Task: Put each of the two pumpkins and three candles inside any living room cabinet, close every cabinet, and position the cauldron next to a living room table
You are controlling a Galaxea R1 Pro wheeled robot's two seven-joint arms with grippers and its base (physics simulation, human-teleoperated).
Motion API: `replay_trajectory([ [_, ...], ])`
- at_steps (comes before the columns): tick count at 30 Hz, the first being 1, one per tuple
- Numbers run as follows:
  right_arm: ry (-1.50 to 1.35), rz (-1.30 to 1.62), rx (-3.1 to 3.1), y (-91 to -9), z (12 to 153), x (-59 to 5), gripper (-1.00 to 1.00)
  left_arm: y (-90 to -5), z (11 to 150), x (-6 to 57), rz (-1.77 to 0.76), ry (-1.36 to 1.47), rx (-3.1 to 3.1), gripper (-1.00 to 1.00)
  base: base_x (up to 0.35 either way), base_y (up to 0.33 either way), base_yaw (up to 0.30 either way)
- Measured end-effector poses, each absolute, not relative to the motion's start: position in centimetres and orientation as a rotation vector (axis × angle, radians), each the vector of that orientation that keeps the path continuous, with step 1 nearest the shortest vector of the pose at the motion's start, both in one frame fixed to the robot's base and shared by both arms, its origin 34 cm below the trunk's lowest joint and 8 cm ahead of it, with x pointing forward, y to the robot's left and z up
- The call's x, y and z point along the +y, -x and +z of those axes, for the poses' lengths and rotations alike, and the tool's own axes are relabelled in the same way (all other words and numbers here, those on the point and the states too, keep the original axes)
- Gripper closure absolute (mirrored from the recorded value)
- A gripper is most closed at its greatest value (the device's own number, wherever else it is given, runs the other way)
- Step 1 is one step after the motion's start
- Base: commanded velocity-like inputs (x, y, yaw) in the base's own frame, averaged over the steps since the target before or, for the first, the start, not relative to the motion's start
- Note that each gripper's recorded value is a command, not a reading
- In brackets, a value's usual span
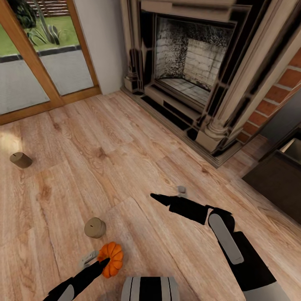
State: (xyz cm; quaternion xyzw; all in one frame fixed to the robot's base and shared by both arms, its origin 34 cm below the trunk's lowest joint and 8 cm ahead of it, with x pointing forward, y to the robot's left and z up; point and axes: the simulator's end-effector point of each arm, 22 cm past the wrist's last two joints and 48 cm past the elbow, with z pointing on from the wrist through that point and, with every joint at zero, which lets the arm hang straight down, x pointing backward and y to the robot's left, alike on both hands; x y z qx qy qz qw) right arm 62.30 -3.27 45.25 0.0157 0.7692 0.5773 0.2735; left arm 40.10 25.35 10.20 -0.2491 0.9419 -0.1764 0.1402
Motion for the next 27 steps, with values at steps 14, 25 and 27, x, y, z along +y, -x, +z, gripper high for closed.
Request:
replay_trajectory([
  [14, 0.044, 1.643, 2.002, -60.9, 47.7, -1.4, -1.00, -40.6, 10.4, 25.0, -0.524, 0.717, 2.710, -1.00, 0.000, 0.000, 0.000],
  [25, 0.028, 1.646, 2.023, -60.9, 46.4, -1.4, -1.00, -40.3, 9.9, 25.6, -0.517, 0.747, 2.709, -1.00, 0.000, 0.000, 0.000],
  [27, 0.027, 1.645, 2.024, -60.9, 46.3, -1.4, -1.00, -40.3, 9.8, 25.8, -0.514, 0.749, 2.709, -1.00, 0.000, 0.000, 0.000],
])
